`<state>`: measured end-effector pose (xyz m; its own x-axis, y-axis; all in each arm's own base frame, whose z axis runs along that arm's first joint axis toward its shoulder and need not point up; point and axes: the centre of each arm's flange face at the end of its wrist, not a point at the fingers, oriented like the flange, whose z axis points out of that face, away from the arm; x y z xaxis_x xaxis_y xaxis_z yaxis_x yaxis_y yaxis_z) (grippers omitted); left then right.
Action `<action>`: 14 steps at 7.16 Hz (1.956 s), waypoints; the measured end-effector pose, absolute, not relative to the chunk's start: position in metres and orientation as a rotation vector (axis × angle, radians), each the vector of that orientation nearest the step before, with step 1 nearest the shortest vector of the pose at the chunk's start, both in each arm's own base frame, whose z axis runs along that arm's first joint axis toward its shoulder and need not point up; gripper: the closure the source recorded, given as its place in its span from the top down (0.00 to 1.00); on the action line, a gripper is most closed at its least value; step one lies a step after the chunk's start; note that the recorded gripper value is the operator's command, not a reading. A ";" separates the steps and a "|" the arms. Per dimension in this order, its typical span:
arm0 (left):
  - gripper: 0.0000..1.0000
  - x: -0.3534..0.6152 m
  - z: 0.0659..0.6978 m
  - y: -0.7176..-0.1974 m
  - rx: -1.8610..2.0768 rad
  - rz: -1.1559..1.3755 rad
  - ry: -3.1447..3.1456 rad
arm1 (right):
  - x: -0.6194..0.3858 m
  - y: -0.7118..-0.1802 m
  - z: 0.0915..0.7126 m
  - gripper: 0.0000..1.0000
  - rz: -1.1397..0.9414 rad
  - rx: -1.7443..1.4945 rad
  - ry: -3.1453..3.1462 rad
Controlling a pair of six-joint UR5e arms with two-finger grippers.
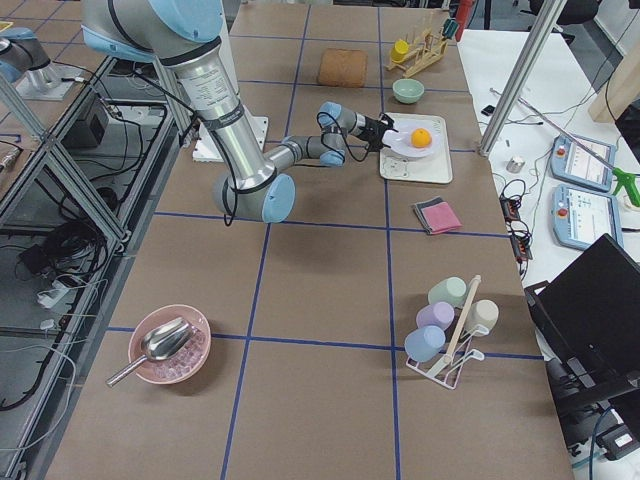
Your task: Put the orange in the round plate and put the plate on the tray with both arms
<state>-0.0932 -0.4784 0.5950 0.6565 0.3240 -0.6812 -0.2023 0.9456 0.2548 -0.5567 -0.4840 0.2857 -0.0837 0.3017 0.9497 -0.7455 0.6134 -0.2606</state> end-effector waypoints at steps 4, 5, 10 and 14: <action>0.99 -0.093 0.600 -0.472 0.134 0.230 0.811 | -0.413 -0.533 0.268 1.00 0.389 0.349 -1.077; 0.99 -0.093 0.595 -0.471 0.144 0.201 0.810 | -0.362 -0.554 0.268 1.00 0.279 0.322 -1.017; 0.99 -0.092 0.593 -0.472 0.148 0.154 0.796 | -0.141 -0.575 0.448 1.00 -0.259 0.332 -0.781; 0.99 -0.092 0.601 -0.463 0.132 0.151 0.778 | 0.000 -0.524 0.564 1.00 -0.473 0.289 -0.679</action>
